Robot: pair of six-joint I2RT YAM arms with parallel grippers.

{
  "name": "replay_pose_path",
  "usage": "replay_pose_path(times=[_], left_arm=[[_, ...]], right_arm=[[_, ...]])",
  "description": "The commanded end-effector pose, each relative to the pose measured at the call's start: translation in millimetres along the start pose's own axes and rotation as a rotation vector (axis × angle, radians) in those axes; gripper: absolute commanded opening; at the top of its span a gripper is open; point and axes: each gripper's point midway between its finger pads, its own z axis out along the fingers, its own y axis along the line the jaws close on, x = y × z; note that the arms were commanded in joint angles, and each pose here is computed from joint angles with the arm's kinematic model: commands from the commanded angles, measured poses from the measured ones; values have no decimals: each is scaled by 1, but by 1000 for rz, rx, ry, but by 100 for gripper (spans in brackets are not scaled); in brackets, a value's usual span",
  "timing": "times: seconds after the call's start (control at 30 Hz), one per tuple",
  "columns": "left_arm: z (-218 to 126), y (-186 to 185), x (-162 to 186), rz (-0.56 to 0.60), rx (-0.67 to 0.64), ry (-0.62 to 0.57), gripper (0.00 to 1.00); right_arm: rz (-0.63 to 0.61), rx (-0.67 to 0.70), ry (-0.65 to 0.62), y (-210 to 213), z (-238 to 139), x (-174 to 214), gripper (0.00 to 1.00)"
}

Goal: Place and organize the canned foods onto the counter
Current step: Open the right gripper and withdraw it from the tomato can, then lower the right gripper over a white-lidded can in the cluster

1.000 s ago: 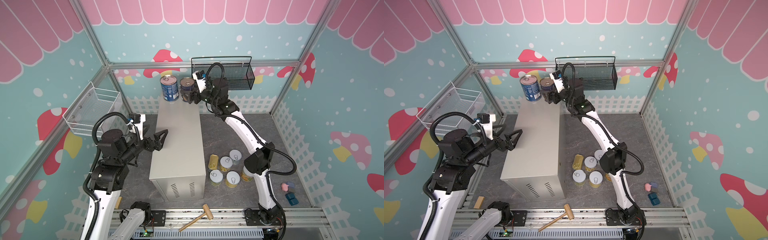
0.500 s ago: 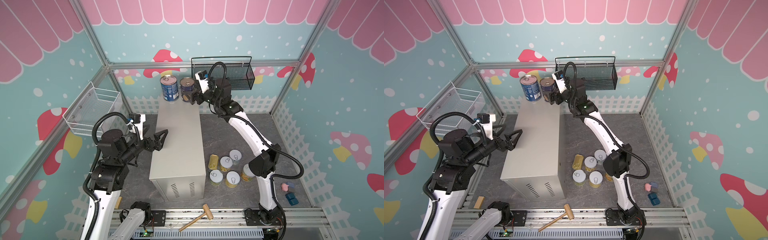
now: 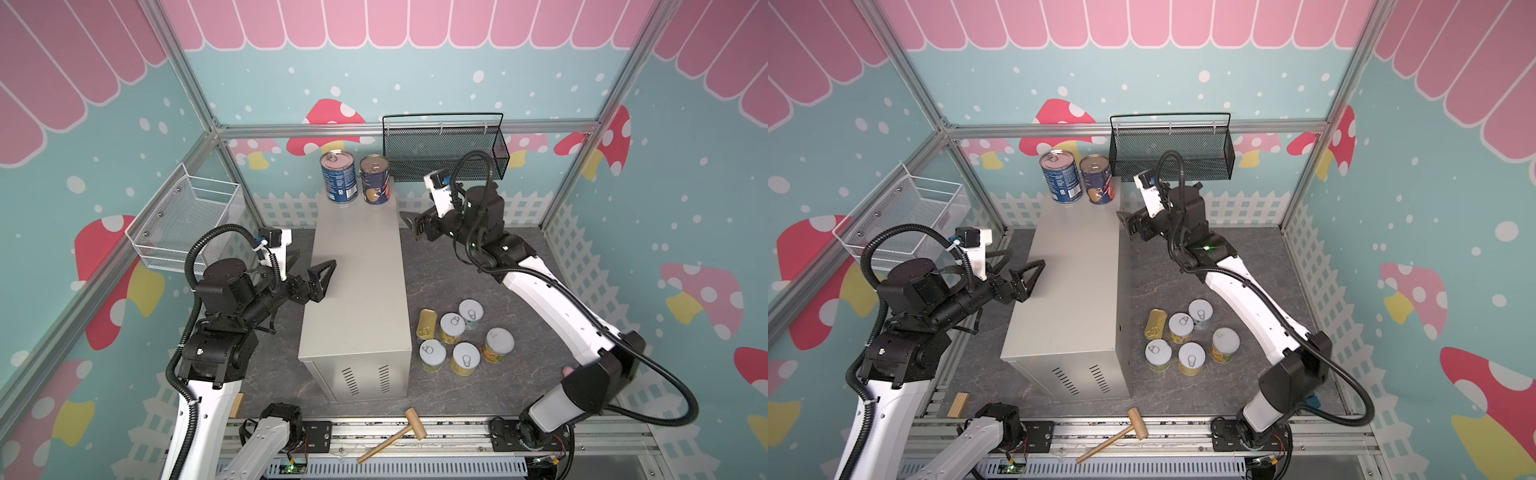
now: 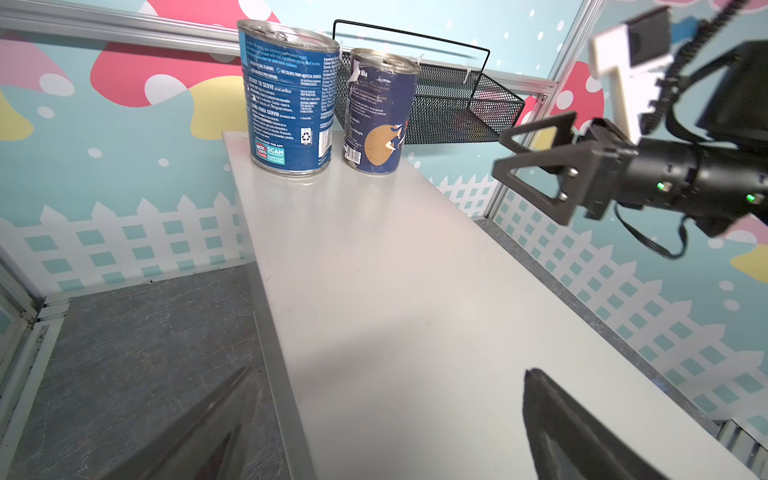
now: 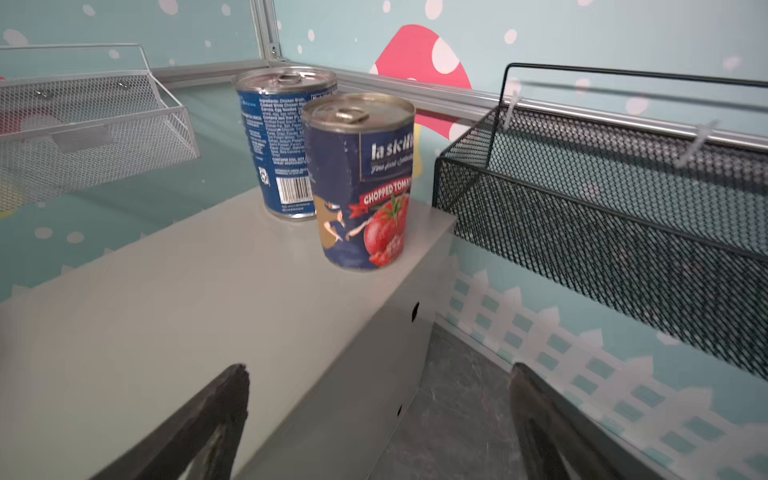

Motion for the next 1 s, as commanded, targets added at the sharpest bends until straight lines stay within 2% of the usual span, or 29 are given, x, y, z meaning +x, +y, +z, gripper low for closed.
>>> replay_pose_path(times=[0.0,0.2,0.37,0.5,0.67,0.83,0.97], left_arm=[[-4,-4,-2,18,6,5,99],[-3,-10,-1,5,38,17,99],[-2,-11,2,-3,52,16,99],[-2,-12,6,-4,59,21,99],[-3,-12,9,4,57,10,99],[-1,-12,11,1,61,14,99],[-3,-12,11,6,58,2,99]], right_arm=[[30,107,46,-11,-40,29,99],[214,290,302,-27,-88,143,99],[291,416,492,-35,-113,223,98],[388,609,604,-49,-150,280,98],[417,678,647,-51,-177,308,98],[467,810,698,-59,-203,324,97],[491,845,717,-60,-207,332,97]])
